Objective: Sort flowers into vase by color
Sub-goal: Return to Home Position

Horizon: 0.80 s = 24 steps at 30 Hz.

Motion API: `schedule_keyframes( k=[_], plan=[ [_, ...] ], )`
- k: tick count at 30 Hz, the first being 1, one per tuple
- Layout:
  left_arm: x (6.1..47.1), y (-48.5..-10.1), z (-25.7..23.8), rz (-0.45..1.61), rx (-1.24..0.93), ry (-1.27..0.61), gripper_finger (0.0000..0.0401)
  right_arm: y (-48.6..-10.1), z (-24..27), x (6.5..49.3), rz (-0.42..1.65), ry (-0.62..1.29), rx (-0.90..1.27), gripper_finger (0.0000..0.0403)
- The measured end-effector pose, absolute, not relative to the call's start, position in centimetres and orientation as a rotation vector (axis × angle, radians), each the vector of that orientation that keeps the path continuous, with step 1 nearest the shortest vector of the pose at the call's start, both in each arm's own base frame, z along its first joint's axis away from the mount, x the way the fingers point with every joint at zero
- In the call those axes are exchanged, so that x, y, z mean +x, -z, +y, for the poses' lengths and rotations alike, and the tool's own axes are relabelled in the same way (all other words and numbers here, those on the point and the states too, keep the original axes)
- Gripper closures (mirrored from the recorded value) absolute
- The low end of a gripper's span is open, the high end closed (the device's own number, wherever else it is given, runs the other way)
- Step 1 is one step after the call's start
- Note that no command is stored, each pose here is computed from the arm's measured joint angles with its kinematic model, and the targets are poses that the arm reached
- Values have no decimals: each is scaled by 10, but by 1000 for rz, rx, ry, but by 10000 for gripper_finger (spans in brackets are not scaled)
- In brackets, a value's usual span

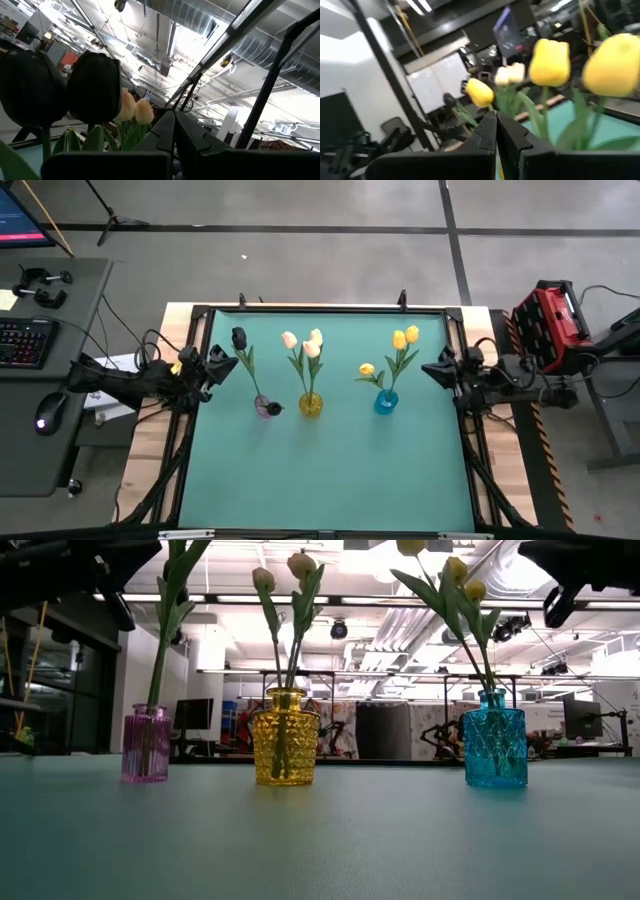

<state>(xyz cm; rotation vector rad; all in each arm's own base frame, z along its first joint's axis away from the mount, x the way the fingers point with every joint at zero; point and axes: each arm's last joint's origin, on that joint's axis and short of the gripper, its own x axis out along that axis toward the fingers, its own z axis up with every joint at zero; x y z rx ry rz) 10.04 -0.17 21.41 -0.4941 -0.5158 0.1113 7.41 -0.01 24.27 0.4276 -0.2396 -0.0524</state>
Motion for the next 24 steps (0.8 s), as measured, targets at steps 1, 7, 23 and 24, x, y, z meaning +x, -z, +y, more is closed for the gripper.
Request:
schedule_keyframes(
  k=[1,7,23,24],
  plan=[
    [100,-214,-2,-515,-494,-111,401,-240,0,77,-256,39,425,403],
    [101,-213,-2,-495,-490,-113,401,-219,2,86,-331,-15,403,403],
    [102,-211,-2,-472,-485,-117,401,-192,4,94,-270,-34,319,403],
    [102,-211,-2,-472,-485,-117,401,-189,4,95,-238,-29,317,403]
  ],
)
